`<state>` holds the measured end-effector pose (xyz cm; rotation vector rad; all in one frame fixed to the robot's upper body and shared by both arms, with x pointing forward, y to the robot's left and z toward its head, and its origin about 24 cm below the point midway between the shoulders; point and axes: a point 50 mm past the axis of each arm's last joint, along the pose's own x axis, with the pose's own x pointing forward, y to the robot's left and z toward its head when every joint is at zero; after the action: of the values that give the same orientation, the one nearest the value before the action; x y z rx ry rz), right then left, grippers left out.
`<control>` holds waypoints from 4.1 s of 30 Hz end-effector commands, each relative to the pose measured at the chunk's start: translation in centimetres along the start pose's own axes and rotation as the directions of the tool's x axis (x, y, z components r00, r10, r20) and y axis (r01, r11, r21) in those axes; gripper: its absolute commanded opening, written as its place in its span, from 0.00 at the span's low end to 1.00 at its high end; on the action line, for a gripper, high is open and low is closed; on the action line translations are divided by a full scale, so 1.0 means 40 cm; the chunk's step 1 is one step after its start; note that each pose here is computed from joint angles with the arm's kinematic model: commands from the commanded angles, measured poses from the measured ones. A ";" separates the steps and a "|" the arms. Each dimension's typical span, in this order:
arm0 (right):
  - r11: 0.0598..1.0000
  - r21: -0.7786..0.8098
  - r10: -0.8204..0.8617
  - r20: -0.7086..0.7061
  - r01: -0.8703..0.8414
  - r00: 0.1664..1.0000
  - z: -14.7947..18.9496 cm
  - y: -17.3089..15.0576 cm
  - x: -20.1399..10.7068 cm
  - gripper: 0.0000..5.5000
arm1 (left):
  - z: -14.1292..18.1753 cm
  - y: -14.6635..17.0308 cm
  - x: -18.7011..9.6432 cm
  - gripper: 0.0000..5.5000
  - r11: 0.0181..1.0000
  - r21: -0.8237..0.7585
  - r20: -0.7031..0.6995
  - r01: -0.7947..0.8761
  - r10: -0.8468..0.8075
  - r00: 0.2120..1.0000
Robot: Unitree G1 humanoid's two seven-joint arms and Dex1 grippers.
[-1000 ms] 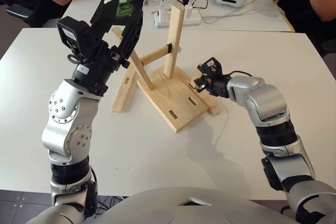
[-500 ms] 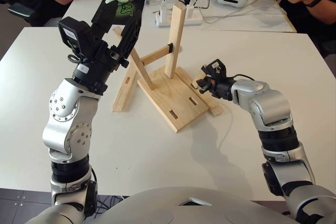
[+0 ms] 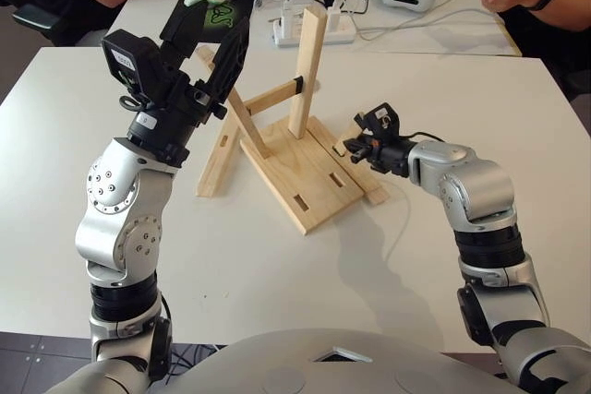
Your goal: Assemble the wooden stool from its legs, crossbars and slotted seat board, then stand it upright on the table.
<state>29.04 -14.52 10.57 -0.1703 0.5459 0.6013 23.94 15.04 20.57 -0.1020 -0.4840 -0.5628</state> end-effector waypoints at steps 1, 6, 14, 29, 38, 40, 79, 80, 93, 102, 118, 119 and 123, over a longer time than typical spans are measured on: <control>0.999 -0.041 0.005 0.020 -0.004 1.000 0.018 0.004 0.002 0.16 | -0.005 -0.004 0.003 0.51 1.000 -0.009 -0.003 0.011 -0.011 1.000; 0.997 -0.082 0.002 0.002 -0.002 1.000 0.016 0.005 0.000 0.29 | -0.007 -0.009 0.008 0.51 1.000 -0.014 -0.002 0.023 -0.023 1.000; 0.998 -0.043 -0.039 0.113 0.044 0.993 0.060 -0.023 -0.032 0.41 | -0.009 -0.008 -0.001 0.51 1.000 -0.012 -0.002 0.006 -0.006 1.000; 0.999 -0.019 0.053 0.150 -0.051 0.987 0.082 0.000 -0.049 0.23 | 0.002 0.002 -0.001 0.51 1.000 0.009 0.008 -0.011 0.011 1.000; 0.999 -0.013 0.048 0.157 -0.047 0.986 0.090 0.004 -0.041 0.08 | -0.002 0.001 -0.003 0.51 1.000 0.002 0.002 -0.009 0.009 1.000; 0.997 -0.041 0.066 0.139 -0.061 0.988 0.098 0.012 -0.033 0.08 | -0.003 -0.001 -0.002 0.51 1.000 -0.001 0.002 -0.007 0.007 1.000; 0.987 -0.078 0.112 -0.312 -0.142 0.943 -0.050 0.011 0.068 0.08 | 0.004 0.001 0.000 0.51 0.999 0.015 0.021 -0.031 0.030 0.999; 0.987 -0.075 0.112 -0.307 -0.141 0.945 -0.048 0.012 0.070 0.08 | 0.004 0.002 0.001 0.51 0.999 0.014 0.020 -0.029 0.028 0.999; 0.990 -0.083 0.092 -0.228 -0.113 0.969 -0.012 0.004 0.061 0.08 | -0.001 0.006 0.005 0.51 1.000 0.003 0.006 0.001 -0.001 1.000; 0.996 -0.049 0.057 -0.226 -0.070 0.972 -0.034 -0.016 0.048 0.08 | -0.004 0.006 0.013 0.51 1.000 -0.004 0.003 0.024 -0.024 1.000; 0.997 -0.054 0.042 -0.120 -0.049 0.992 0.010 -0.011 0.041 0.27 | -0.007 0.006 0.017 0.51 0.999 -0.014 0.000 0.042 -0.042 0.999; 0.998 -0.051 0.039 -0.100 -0.044 0.994 0.019 -0.010 0.042 0.29 | -0.007 0.005 0.017 0.51 0.999 -0.014 -0.001 0.041 -0.041 0.999; 0.999 -0.041 0.015 -0.043 -0.016 0.999 0.043 -0.019 0.034 0.35 | -0.006 0.005 0.012 0.51 0.999 -0.015 0.000 0.031 -0.031 1.000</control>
<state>30.70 -13.95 9.88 -0.2137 0.6405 0.6425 24.62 14.95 20.45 -0.1098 -0.4799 -0.5957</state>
